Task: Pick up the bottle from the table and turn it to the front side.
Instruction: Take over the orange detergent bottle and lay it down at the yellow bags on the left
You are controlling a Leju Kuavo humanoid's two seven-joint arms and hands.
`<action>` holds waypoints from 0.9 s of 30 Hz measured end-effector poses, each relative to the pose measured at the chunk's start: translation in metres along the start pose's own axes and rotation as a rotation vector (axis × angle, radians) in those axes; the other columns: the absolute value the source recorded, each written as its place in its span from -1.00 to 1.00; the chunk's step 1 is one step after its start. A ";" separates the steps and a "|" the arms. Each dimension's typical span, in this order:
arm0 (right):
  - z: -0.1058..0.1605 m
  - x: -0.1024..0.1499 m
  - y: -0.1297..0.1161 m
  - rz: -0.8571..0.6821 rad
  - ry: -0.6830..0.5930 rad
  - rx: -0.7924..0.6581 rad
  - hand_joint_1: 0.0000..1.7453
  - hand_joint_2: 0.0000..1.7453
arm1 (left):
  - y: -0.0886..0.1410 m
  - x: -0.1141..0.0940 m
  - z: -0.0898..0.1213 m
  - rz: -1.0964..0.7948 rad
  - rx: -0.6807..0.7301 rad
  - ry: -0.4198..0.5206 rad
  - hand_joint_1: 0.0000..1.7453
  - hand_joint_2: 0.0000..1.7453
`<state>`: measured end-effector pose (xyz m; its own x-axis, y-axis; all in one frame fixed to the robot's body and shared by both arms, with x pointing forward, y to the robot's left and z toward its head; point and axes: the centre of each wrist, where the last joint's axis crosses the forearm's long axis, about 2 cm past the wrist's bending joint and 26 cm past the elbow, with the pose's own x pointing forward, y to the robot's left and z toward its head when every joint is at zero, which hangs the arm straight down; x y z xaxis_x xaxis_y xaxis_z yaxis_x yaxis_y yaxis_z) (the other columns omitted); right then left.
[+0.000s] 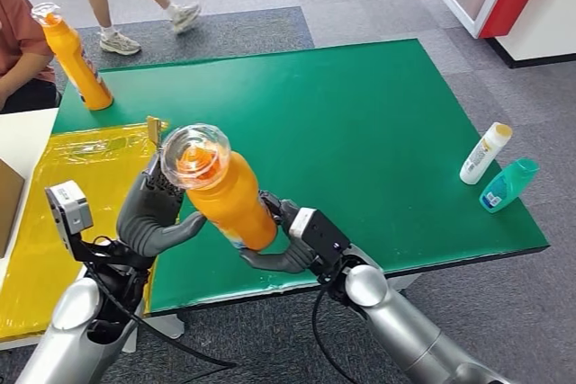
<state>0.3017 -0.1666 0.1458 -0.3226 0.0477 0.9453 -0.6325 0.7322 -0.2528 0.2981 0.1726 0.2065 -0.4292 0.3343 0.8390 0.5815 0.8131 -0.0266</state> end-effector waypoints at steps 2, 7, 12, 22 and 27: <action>-0.001 0.000 0.000 0.001 0.000 0.000 1.00 1.00 | -0.002 0.000 -0.001 0.014 -0.011 -0.001 -1.00 1.00; -0.004 0.001 -0.003 0.009 0.000 -0.007 1.00 1.00 | -0.013 0.000 -0.002 0.079 -0.083 -0.002 -1.00 1.00; -0.005 -0.002 -0.005 0.008 0.011 -0.011 1.00 1.00 | -0.025 -0.001 0.000 0.121 -0.157 0.003 -1.00 1.00; -0.004 -0.006 -0.003 0.012 0.023 0.004 1.00 1.00 | -0.025 0.000 0.001 0.103 -0.162 0.008 -1.00 1.00; -0.003 -0.008 0.000 0.039 0.047 0.026 1.00 1.00 | -0.024 0.000 0.000 0.057 -0.138 0.015 -1.00 1.00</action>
<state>0.3069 -0.1651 0.1394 -0.3139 0.1083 0.9432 -0.6382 0.7115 -0.2941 0.2838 0.1528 0.2068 -0.3833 0.3703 0.8461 0.6943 0.7197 -0.0005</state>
